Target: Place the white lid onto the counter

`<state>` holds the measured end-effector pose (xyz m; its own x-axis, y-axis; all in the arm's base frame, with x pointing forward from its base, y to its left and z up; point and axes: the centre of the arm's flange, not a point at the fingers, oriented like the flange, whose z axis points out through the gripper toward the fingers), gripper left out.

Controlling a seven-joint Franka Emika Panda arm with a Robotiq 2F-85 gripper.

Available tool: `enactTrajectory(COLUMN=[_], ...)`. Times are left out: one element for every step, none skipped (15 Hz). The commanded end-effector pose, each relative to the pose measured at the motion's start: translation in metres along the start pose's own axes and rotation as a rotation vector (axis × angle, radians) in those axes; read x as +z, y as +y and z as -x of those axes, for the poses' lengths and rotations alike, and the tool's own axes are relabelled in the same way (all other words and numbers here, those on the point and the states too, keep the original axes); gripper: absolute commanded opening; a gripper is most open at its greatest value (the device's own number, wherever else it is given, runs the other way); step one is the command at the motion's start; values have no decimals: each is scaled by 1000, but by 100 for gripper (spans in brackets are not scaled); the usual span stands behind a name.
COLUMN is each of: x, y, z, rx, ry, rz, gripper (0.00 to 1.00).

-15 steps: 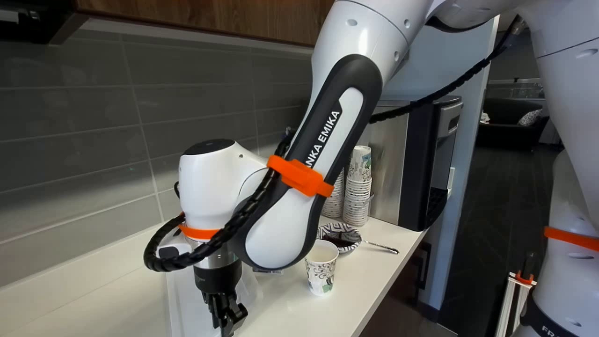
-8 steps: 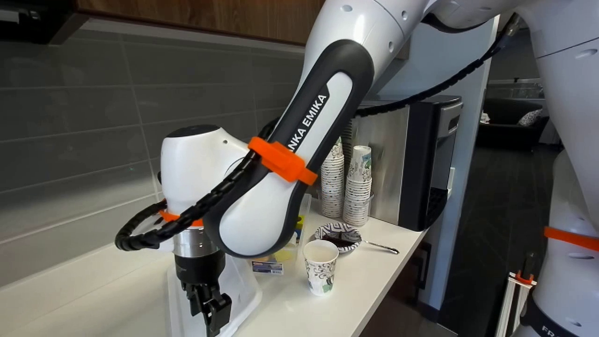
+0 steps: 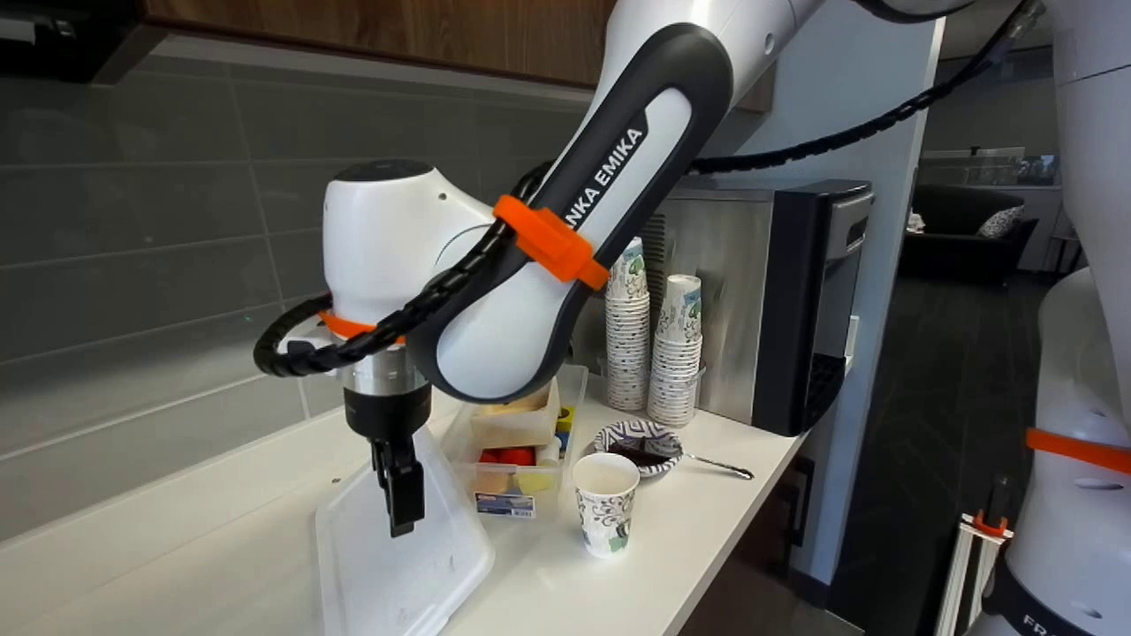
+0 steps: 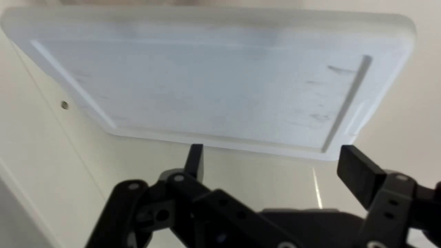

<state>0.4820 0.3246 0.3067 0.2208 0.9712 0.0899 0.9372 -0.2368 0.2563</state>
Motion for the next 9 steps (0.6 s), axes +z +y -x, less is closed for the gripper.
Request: enactTrajectory(x=[-33, -37, -41, -42, -43, -43, -42, -41, -41], y=[16, 23, 29, 33, 36, 38, 40, 40, 41], z=[19, 25, 34, 42, 51, 58, 67, 73, 80], rx=[164, 210, 255, 299, 341, 378, 410, 438, 460], ry=[-76, -99, -131, -163, -200, -230, -258, -280, -286], rz=[87, 103, 106, 115, 112, 107, 99, 89, 72], gripper=[100, 100, 100, 100, 100, 100, 100, 100, 100])
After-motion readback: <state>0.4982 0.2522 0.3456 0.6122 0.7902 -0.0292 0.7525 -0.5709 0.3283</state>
